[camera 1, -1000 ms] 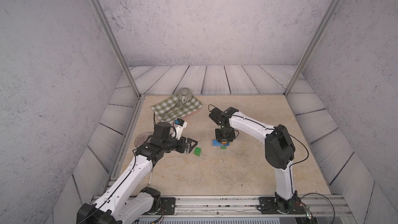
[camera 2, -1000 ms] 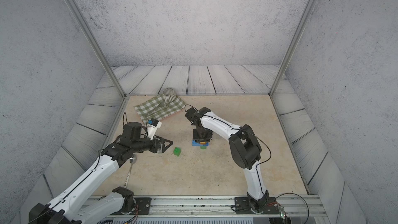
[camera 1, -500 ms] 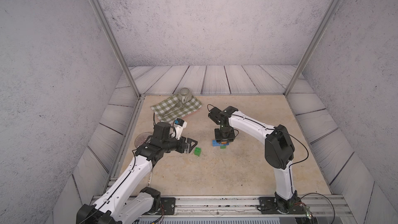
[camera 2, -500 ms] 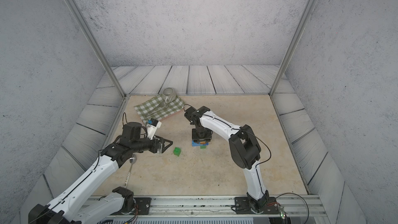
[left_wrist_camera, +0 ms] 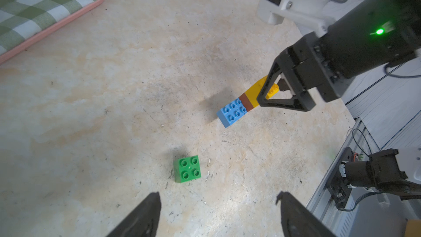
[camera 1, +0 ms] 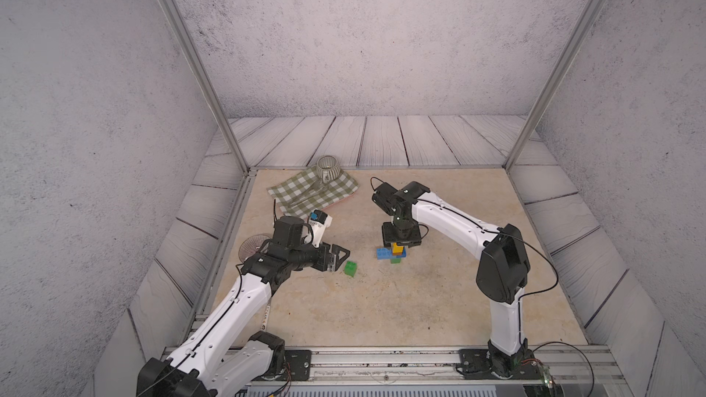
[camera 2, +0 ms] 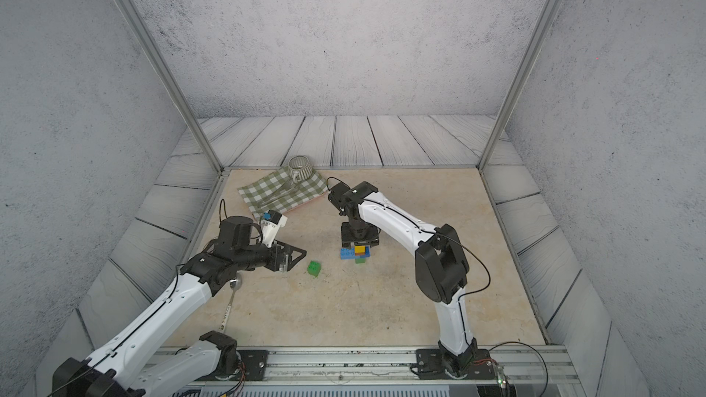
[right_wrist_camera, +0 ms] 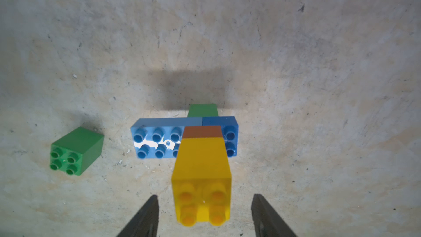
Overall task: Assemble the number 4 with lego
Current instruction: Assemble the lego brick with the lego brick, then pick up the lego brick from the center of the board.
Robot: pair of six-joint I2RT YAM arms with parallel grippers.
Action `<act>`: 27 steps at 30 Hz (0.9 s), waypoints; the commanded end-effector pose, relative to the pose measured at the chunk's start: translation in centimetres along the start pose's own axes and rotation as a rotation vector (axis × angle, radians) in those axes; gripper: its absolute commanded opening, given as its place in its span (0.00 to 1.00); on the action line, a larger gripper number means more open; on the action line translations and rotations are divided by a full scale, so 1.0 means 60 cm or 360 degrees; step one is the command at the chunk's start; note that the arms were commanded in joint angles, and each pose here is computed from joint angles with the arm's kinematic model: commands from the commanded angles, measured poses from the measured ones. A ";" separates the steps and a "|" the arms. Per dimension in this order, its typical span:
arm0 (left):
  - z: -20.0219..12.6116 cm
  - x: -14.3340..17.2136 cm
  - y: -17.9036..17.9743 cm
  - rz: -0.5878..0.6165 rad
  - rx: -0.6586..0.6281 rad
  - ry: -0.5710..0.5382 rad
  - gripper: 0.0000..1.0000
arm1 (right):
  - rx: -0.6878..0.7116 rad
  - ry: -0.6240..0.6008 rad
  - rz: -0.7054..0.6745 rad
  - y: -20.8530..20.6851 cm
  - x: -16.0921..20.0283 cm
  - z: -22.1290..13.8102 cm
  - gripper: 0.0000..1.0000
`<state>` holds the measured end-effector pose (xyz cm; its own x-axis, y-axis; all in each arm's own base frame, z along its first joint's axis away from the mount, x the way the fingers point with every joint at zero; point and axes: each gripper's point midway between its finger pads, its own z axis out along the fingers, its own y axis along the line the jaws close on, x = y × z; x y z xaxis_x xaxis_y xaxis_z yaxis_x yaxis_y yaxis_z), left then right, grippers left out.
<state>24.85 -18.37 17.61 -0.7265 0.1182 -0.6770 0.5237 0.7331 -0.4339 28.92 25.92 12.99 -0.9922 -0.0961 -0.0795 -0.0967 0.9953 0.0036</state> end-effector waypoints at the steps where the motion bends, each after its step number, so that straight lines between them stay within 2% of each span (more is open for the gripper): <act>1: 0.015 0.028 0.010 0.0013 -0.0078 0.0105 0.81 | 0.0017 -0.0043 -0.0012 -0.021 0.018 -0.032 0.68; 7: 0.053 0.059 -0.003 0.0175 -0.0183 0.0340 0.78 | -0.0067 -0.0064 -0.0018 -0.031 0.044 -0.052 0.71; 18: 0.119 0.091 0.021 0.0199 -0.0383 0.0712 0.65 | -0.0301 -0.0090 0.0079 -0.057 0.094 -0.040 0.74; 27: 0.162 0.104 0.042 0.0257 -0.0543 0.0861 0.55 | -0.0370 -0.0122 0.0144 -0.096 0.101 -0.043 0.76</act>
<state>25.46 -22.76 6.43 -0.8179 0.4882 -0.3045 0.5448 0.8273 -0.1368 23.31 19.75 14.58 -0.9914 0.0014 -0.1310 -0.0264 0.9773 0.2102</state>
